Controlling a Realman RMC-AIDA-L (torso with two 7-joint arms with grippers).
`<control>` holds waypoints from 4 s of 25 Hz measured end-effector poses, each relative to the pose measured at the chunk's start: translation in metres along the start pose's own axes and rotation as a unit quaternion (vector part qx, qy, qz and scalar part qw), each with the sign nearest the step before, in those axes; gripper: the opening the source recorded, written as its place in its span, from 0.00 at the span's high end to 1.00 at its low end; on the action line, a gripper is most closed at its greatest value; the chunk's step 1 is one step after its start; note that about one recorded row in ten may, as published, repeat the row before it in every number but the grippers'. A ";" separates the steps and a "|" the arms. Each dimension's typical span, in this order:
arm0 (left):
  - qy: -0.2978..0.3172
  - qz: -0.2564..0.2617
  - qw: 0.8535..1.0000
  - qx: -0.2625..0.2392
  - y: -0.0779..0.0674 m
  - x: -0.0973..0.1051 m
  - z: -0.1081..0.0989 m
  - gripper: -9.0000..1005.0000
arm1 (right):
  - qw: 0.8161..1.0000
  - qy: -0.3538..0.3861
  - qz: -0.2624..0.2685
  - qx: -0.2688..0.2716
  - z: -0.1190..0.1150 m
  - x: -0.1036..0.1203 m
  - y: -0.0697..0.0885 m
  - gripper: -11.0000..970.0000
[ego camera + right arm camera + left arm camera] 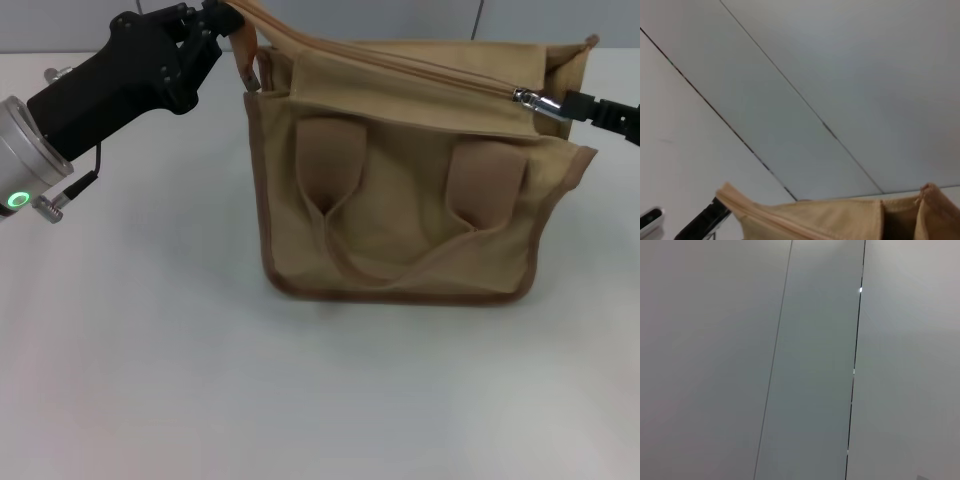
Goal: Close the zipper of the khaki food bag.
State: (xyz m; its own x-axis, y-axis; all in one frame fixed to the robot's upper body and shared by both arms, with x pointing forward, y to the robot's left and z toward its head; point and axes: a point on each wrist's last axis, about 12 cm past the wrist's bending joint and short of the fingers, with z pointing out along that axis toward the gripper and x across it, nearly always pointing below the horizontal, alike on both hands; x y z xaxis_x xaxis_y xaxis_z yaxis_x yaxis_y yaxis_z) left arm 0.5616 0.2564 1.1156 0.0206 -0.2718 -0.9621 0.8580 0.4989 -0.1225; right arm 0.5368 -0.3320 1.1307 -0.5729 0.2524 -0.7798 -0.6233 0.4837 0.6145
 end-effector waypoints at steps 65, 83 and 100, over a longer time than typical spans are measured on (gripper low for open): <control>0.076 -0.026 0.997 -0.019 0.002 -0.027 -0.104 0.43 | 0.946 0.057 -0.263 -0.181 -0.006 0.094 0.030 0.28; 0.185 -0.031 0.957 0.219 -0.066 0.028 -0.074 0.22 | 0.940 0.091 -0.247 -0.217 0.031 0.106 0.032 0.28; 0.199 -0.045 0.954 0.218 -0.072 0.041 -0.071 0.22 | 0.939 0.094 -0.250 -0.218 0.035 0.108 0.032 0.28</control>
State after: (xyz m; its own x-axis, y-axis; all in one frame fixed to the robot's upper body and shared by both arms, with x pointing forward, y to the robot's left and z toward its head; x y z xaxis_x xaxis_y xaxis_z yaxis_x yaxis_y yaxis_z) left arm 0.4642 0.2676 1.0673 -0.1851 0.0807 -0.9794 0.9809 0.0751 -0.1792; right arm 0.4739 -0.2602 1.0622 -0.2084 -0.0868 -0.9742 -0.9746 0.1025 0.1993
